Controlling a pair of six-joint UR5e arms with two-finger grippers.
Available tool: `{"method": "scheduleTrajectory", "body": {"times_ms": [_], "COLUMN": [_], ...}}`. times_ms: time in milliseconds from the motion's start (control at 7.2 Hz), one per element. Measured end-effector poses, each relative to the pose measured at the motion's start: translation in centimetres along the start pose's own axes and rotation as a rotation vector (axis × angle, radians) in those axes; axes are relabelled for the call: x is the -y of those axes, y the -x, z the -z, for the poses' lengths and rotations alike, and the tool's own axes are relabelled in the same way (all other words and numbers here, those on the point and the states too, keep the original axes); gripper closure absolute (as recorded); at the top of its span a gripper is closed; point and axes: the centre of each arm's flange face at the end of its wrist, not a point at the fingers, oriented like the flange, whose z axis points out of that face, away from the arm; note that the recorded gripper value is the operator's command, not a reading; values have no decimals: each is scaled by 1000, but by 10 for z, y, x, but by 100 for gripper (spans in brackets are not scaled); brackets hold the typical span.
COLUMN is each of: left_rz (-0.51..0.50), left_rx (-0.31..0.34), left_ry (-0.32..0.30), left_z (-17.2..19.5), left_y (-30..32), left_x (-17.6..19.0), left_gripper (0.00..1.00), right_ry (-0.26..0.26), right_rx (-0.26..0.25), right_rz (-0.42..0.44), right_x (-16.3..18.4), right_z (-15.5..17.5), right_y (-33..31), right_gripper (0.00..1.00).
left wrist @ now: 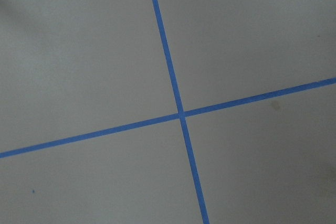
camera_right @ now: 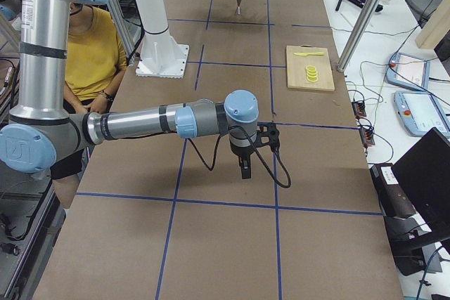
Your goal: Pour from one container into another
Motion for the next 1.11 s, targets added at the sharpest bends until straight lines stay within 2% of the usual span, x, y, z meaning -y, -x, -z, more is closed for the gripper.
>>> {"method": "scheduleTrajectory", "body": {"times_ms": [278,556,833,1111], "left_rz": [-39,-71,-80,-53], "left_rx": [-49,-54,-51,-48], "left_ry": [-31,-51,-45,-18], "left_z": [-1,-1,-4,-15], "left_y": [-9,-15,-18,-9], "left_x": [2,9,13,-6], "left_gripper": [0,0,0,0], "right_ry": [35,50,49,50], "right_rx": [5,8,5,-27], "right_rz": [26,44,48,42], "right_x": [1,2,2,3], "right_z": [-16,-23,-22,-24], "right_y": [10,17,19,15], "right_gripper": [0,0,0,0]}}
